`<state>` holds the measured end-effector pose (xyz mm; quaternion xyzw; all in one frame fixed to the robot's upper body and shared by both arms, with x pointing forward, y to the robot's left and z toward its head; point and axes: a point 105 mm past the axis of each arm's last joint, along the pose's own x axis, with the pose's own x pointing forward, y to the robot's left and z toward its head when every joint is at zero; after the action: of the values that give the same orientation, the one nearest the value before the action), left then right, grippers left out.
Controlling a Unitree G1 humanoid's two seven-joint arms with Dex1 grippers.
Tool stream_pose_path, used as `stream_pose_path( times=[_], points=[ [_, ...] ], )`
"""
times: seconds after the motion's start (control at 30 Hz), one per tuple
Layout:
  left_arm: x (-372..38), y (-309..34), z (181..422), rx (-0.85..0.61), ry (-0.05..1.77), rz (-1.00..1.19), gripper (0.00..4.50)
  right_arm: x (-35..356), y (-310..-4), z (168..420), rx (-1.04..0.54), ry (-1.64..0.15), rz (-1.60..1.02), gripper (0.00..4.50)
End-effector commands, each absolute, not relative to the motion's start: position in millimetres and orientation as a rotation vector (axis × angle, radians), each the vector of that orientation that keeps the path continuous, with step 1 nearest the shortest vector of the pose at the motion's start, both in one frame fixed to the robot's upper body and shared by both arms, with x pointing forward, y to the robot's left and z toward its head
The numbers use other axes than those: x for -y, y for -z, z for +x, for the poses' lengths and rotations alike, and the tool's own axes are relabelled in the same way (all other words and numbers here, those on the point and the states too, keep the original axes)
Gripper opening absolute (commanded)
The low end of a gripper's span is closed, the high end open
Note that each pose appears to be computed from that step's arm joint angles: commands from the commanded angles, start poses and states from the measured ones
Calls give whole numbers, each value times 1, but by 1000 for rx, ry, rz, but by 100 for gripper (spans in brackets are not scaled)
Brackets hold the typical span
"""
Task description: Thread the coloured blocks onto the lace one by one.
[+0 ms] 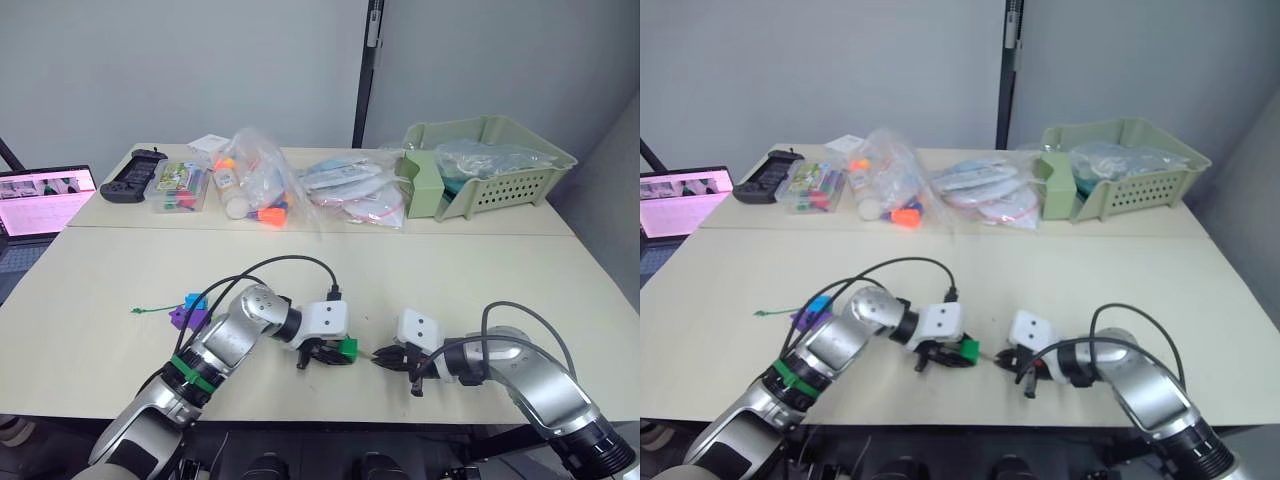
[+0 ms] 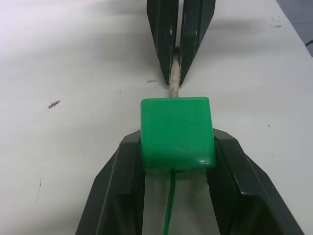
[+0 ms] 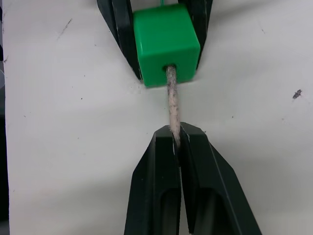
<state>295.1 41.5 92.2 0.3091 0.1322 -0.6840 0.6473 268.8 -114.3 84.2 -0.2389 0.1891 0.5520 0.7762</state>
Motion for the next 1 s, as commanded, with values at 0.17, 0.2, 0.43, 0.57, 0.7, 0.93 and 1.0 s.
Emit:
stream_pose_path(
  times=[0.17, 0.2, 0.43, 0.57, 0.7, 0.93, 1.0],
  points=[
    [-96, -105, 300, -349, 1481, 704, 120, 106, -100, 274, -349, -1205, -561, 0],
    [-113, -100, 302, -388, 1456, 730, 120, 105, -101, 274, -351, -1213, -568, 0],
    [-207, -85, 308, -578, 1305, 823, 120, 101, -106, 273, -343, -1249, -592, 0],
    [-235, -83, 309, -625, 1261, 847, 120, 105, -106, 272, -351, -1256, -603, 0],
    [-254, -80, 307, -664, 1239, 869, 120, 108, -105, 271, -357, -1257, -609, 0],
    [-284, -80, 308, -713, 1176, 883, 120, 111, -106, 271, -360, -1263, -611, 0],
    [-286, -80, 308, -717, 1182, 887, 120, 113, -107, 273, -359, -1261, -608, 0]
  ],
)
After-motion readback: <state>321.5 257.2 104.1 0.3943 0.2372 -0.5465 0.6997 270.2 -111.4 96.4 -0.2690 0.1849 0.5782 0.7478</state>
